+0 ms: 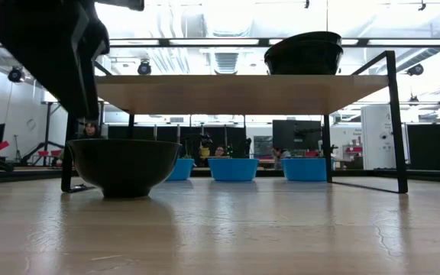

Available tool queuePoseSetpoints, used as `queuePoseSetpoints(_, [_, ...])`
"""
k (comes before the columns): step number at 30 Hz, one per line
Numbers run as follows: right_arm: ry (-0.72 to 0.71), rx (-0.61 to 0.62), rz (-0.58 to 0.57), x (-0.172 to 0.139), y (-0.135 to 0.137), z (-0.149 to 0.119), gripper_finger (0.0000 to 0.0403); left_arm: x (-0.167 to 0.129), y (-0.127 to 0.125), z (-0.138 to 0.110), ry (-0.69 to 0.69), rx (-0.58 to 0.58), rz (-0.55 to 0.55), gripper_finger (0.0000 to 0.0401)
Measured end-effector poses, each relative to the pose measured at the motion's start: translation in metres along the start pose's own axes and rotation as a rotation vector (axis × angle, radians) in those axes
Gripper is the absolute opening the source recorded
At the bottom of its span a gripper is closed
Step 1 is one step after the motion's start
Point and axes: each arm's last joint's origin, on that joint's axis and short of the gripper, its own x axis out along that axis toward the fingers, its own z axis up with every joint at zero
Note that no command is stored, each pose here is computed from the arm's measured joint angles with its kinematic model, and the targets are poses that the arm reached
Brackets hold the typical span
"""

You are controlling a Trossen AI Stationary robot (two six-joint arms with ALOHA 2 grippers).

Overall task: Pick & Place Mini bowls
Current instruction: Stack the black patterned bowl on top of the black patterned bowl on the shelf

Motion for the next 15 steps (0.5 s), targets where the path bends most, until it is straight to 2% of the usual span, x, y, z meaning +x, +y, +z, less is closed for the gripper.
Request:
queuePoseSetpoints(7, [-0.002,0.013,0.001,0.0,0.0,0.0,0.0008,0.017,0.001,-0.004,-0.024,0.032,-0.023,0.0163])
queuePoseSetpoints(15, [-0.003,0.032,0.002,0.0,0.0,0.0,0.0008,0.03,0.014,-0.002,0.016,-0.032,0.004,0.0149])
